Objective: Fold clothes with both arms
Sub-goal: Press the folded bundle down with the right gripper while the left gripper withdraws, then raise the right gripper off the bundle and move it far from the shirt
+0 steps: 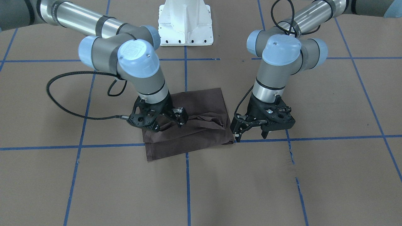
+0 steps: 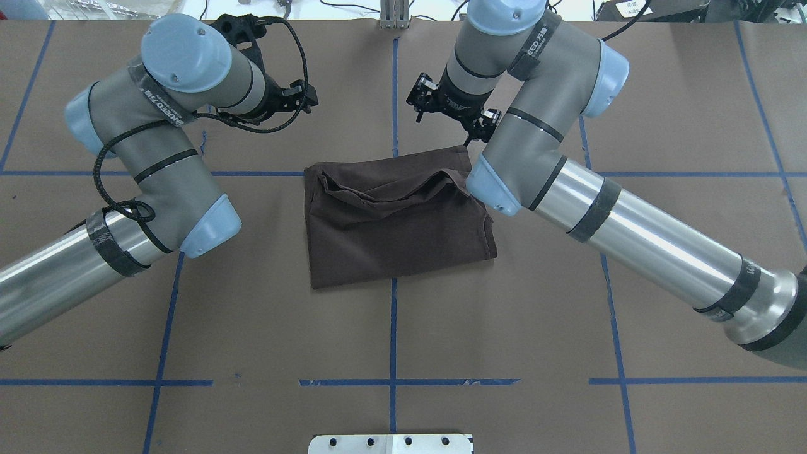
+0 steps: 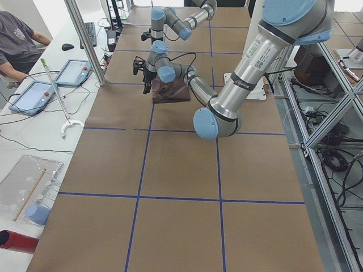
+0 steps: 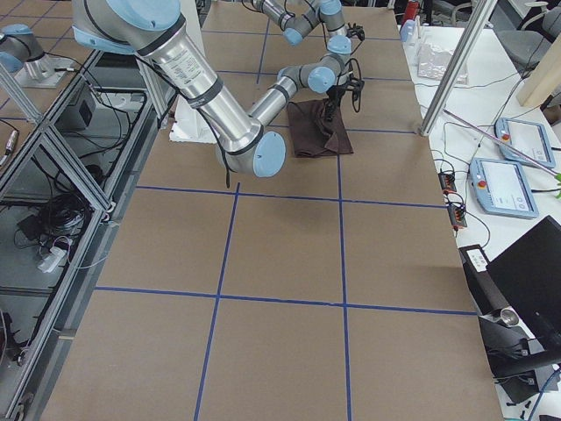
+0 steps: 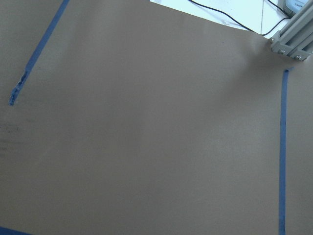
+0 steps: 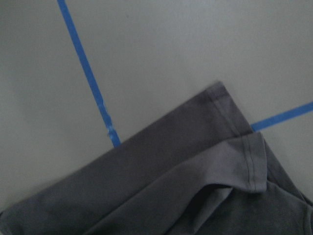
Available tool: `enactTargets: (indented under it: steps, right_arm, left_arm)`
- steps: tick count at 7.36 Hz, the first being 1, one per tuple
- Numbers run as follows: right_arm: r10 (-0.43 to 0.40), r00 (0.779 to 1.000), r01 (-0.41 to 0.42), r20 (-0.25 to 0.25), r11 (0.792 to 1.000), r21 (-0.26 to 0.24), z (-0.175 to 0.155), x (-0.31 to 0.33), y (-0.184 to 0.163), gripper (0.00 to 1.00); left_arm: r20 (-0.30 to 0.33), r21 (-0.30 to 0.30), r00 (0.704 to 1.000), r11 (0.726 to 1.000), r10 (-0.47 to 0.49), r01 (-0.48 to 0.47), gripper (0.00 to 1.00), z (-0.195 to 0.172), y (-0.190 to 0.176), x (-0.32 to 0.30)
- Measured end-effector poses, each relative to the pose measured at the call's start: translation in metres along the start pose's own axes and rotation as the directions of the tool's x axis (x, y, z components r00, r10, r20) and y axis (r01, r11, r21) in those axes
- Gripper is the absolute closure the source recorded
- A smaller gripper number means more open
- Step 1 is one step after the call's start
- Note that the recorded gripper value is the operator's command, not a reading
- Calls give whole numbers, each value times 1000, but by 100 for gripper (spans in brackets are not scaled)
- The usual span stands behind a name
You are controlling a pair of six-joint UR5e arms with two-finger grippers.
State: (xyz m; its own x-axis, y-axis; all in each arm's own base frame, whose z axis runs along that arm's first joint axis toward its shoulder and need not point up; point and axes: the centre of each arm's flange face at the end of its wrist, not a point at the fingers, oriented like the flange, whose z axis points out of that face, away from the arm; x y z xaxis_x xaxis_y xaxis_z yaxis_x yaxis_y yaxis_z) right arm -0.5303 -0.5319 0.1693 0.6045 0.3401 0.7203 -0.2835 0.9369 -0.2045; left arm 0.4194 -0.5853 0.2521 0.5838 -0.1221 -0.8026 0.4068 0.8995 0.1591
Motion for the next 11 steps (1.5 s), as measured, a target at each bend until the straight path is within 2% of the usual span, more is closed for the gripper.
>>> enactTargets:
  steps: [1,2,4,6,9,11]
  right_arm:
    - [-76,996,77,-38,997,22,18,-9,46,0]
    - [-173,983,176,-67,983,49,36,-17,84,0]
    - [-301,948,308,-102,949,67,56,-26,110,0]
    - [-352,930,360,-107,930,70,79,-29,105,0]
    - [-373,921,383,-112,920,79,102,-26,87,0]
    - [-373,920,386,-124,917,103,106,-39,51,0]
  left_arm:
    - [-3,3,1000,1000,7,-7,0,1,0,-5]
    - [-7,6,1000,1000,10,-10,0,2,0,-10]
    - [-9,15,1000,1000,8,-7,0,0,-5,-18]
    - [1,23,1000,999,28,-28,0,-1,-12,-28]
    - [11,28,999,999,42,-43,0,-1,-17,-39]
    - [11,26,999,999,41,-41,0,-1,-18,-40]
